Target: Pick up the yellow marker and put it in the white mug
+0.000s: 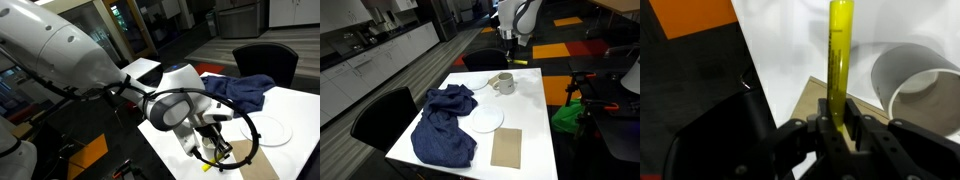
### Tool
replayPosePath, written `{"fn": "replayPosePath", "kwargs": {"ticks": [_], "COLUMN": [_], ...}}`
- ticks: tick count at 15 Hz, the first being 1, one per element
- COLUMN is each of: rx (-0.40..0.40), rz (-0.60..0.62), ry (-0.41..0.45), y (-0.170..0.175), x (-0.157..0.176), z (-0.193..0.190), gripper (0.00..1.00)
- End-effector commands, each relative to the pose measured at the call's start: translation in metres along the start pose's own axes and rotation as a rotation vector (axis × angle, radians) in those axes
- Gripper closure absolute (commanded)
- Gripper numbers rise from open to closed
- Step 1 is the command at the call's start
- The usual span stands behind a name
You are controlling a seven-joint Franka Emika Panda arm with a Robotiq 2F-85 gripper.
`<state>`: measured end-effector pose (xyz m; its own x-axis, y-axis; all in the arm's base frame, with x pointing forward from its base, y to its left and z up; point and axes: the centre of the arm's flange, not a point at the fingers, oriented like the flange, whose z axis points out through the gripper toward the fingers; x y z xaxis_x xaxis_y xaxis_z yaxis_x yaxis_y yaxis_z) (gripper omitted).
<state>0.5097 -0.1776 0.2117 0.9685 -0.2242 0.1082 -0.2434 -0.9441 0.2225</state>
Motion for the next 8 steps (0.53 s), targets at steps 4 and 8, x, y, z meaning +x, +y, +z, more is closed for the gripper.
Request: {"fn": "replayPosePath", "kwargs": {"ticks": [4, 8], "rx": [-0.049, -0.054], "rz": [-0.081, -0.128], "ry": [0.054, 0.045], "y": [-0.044, -0.077], "x": [-0.018, -0.018], "z": [-0.077, -0.111], "gripper": [0.95, 0.95]}}
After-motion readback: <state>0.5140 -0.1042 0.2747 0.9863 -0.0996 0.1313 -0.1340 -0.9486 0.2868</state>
